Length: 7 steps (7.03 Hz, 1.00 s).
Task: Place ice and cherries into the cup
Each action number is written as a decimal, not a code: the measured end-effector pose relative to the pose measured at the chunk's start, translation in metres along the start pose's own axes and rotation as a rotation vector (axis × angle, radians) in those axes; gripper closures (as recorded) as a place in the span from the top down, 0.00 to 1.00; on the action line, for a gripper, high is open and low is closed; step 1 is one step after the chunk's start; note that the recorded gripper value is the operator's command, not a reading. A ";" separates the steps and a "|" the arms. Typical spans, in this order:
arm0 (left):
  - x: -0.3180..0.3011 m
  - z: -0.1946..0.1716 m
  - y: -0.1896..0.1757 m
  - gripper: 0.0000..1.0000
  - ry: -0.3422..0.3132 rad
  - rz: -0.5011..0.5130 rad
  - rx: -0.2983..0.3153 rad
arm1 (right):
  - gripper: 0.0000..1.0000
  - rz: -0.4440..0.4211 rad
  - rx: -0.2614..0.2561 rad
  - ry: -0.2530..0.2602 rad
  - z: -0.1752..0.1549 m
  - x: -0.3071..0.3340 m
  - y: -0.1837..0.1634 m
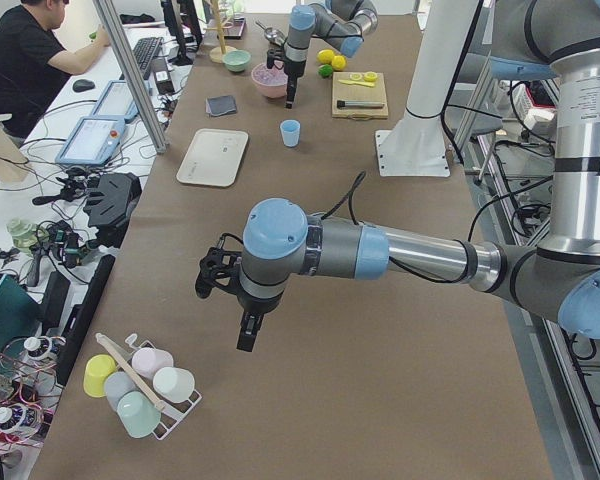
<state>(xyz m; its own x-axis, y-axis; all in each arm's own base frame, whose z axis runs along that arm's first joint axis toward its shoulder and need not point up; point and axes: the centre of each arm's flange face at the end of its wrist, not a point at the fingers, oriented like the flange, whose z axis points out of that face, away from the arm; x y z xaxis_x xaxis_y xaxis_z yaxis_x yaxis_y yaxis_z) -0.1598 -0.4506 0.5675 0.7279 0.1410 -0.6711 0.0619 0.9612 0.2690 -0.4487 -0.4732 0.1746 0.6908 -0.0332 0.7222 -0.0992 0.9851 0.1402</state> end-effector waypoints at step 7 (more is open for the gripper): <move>0.169 0.065 -0.099 0.98 0.078 0.002 -0.032 | 0.99 -0.152 -0.085 -0.044 -0.107 0.518 -0.085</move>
<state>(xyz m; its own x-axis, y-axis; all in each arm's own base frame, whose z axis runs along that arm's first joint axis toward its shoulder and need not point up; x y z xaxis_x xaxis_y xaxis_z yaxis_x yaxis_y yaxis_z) 0.0014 -0.5376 0.4717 0.6725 0.1594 -0.7227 0.0381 0.9678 0.2489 -0.0062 -0.5564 0.4643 0.6613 -0.1887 0.7260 0.0667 0.9788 0.1937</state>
